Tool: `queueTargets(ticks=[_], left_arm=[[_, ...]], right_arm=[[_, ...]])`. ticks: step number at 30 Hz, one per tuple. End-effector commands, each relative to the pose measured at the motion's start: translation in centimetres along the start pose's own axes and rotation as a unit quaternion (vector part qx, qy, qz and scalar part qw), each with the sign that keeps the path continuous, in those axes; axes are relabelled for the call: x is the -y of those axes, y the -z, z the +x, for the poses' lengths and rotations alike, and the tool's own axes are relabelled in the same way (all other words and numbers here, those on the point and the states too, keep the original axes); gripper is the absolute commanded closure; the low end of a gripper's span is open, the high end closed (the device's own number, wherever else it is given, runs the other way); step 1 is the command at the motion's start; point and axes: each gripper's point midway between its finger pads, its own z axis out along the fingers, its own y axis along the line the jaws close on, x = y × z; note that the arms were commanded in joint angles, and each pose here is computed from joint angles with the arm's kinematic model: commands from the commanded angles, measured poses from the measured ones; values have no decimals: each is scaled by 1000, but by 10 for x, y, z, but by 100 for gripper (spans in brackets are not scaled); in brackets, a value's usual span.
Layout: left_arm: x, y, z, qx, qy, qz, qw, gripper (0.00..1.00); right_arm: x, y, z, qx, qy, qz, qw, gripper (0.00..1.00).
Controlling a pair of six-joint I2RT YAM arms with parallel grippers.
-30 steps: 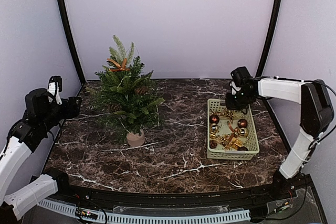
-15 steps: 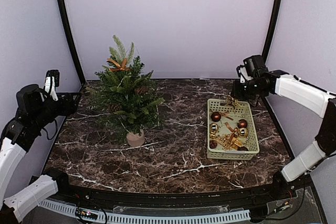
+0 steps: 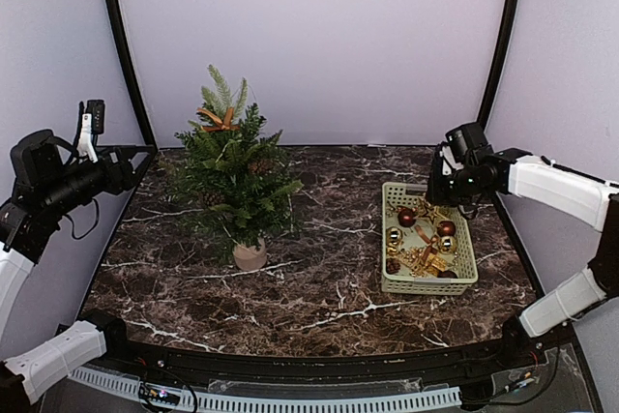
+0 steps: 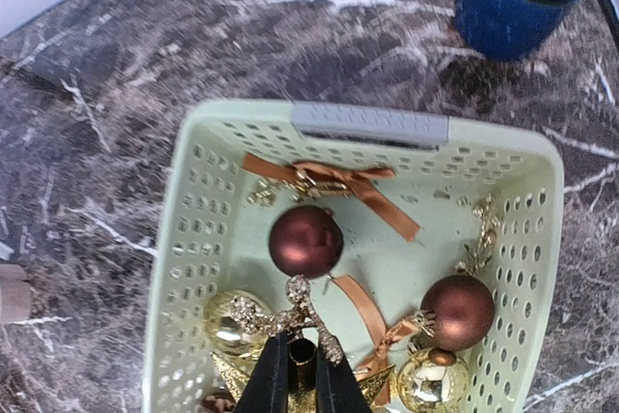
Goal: Decorate the small christmas tree
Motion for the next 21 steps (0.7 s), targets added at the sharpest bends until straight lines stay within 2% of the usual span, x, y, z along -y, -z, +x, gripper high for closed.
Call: queueTargets(ticks=[1, 10, 12, 15, 21], left_arm=[[4, 1, 12, -18, 12, 14, 1000, 34], [-6, 3, 25, -27, 26, -10, 999, 34], [-6, 2, 26, -28, 29, -10, 999, 34], [-8, -1, 28, -31, 30, -11, 999, 35], [-12, -2, 30, -40, 20, -23, 999, 34]], right_arm=[[18, -34, 20, -22, -15, 43, 999, 91], [23, -79, 5, -32, -1, 80, 996, 90], [21, -84, 2, -35, 3, 79, 996, 85], [21, -89, 6, -47, 6, 79, 996, 72], [26, -82, 19, -59, 10, 85, 995, 55]])
